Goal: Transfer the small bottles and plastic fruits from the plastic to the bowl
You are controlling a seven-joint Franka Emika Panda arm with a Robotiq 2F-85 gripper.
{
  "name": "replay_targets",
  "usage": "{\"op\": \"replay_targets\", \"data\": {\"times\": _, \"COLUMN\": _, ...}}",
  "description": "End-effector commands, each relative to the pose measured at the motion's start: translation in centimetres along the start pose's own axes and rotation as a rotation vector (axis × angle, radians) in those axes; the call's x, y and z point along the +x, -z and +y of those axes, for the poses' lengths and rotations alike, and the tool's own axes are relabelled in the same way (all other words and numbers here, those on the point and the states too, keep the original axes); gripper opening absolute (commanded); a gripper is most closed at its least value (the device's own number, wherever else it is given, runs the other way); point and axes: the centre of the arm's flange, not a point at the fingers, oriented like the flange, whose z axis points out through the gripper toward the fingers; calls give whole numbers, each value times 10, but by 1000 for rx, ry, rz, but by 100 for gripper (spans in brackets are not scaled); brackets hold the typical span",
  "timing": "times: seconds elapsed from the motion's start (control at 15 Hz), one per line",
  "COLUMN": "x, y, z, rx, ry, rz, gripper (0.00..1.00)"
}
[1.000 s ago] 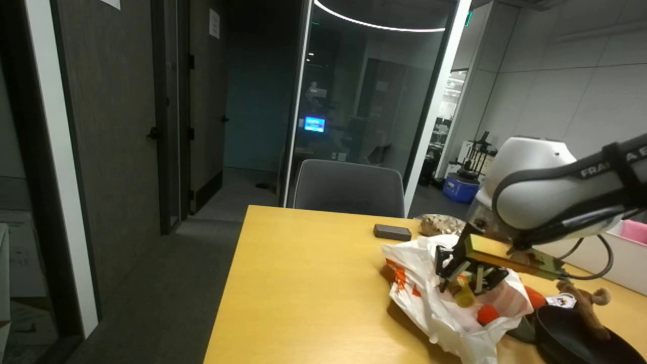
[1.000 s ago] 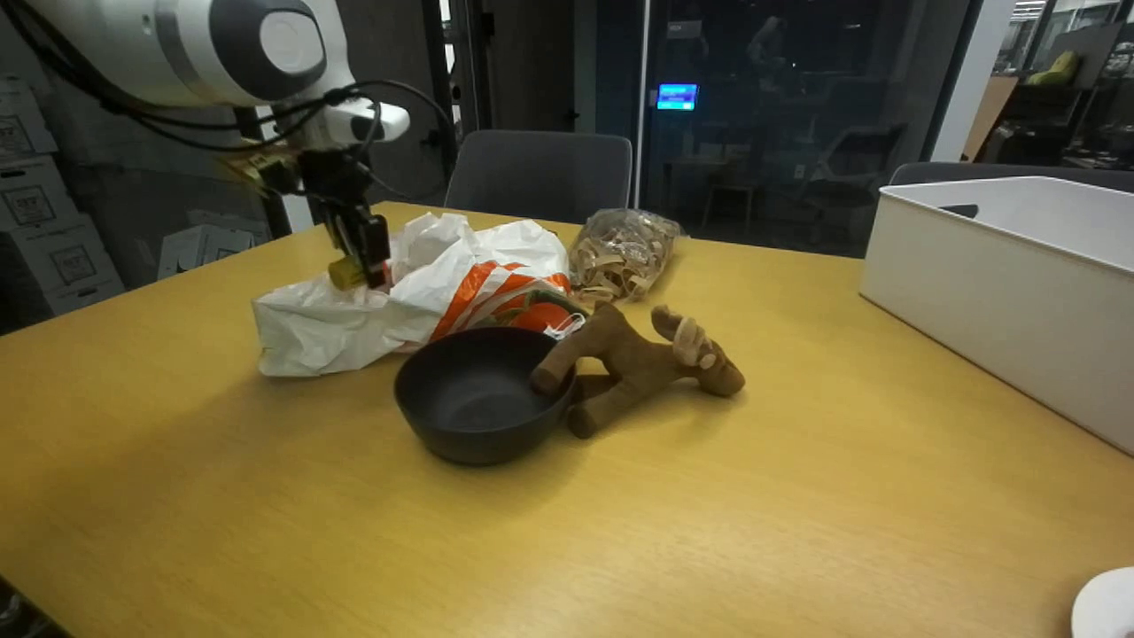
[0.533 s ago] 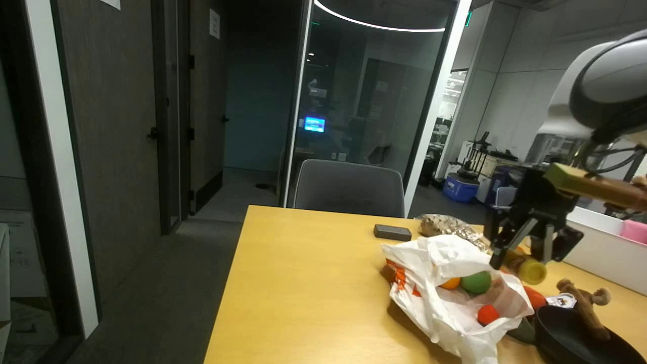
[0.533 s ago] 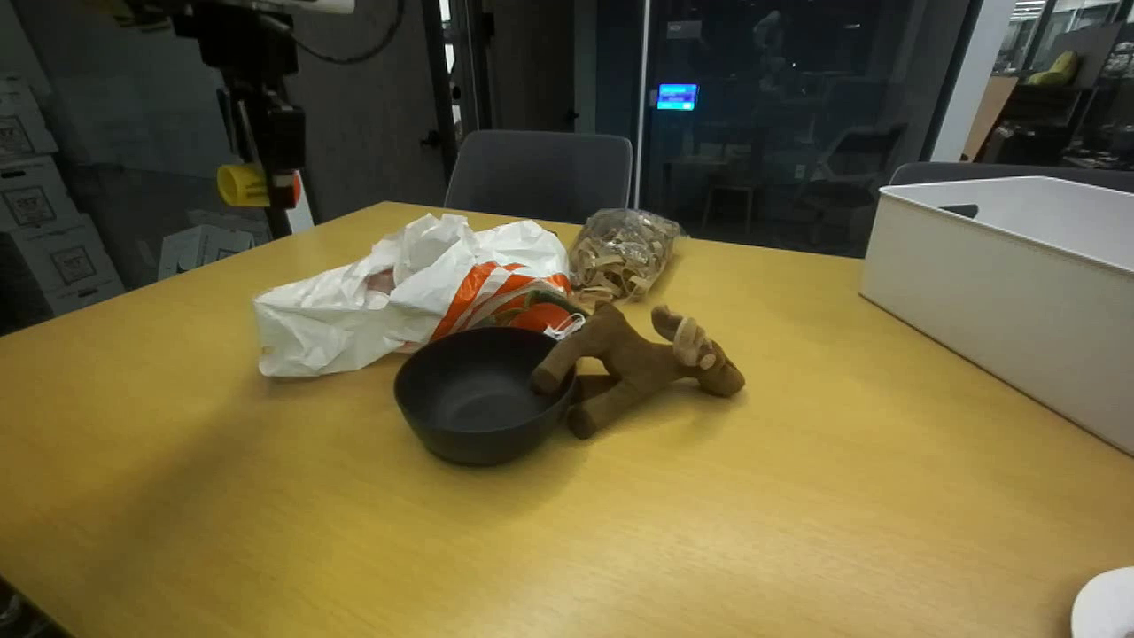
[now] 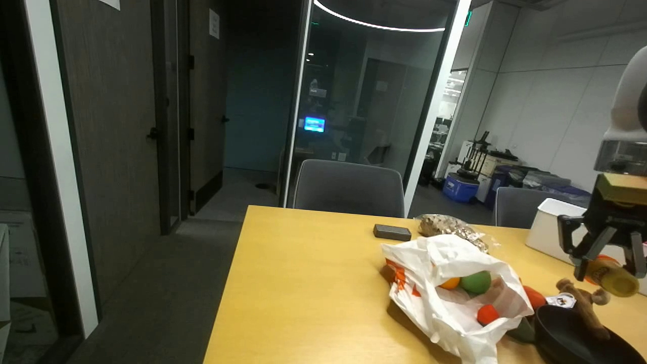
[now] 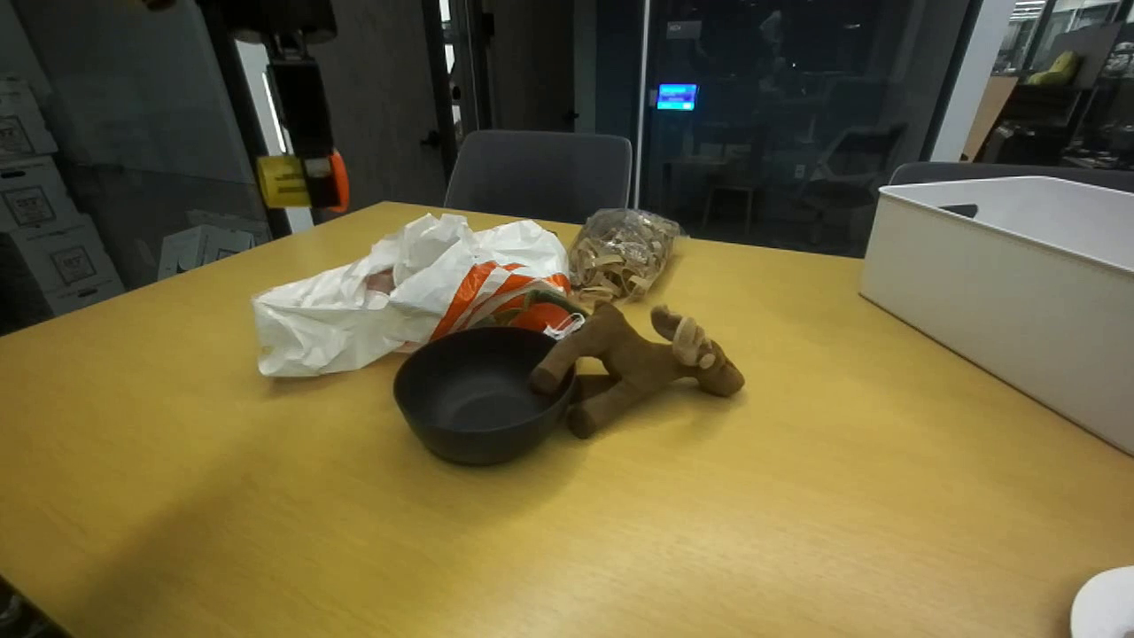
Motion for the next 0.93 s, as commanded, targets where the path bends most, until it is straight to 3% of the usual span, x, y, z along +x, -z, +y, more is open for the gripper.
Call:
{"op": "replay_targets", "data": {"times": 0.0, "x": 8, "y": -41, "z": 10, "rx": -94, "ry": -178, "rz": 27, "gripper": 27}}
{"op": "replay_targets", "data": {"times": 0.27, "x": 23, "y": -93, "z": 15, "rx": -203, "ry": -342, "rz": 91, "gripper": 27}}
{"op": "replay_targets", "data": {"times": 0.6, "x": 46, "y": -138, "z": 1, "rx": -238, "ry": -472, "rz": 252, "gripper": 27}}
{"op": "replay_targets", "data": {"times": 0.73, "x": 49, "y": -144, "z": -4, "rx": -240, "ry": -510, "rz": 295, "gripper": 77}}
{"op": "replay_targets", "data": {"times": 0.87, "x": 50, "y": -143, "z": -6, "rx": -230, "ry": -544, "rz": 319, "gripper": 82}}
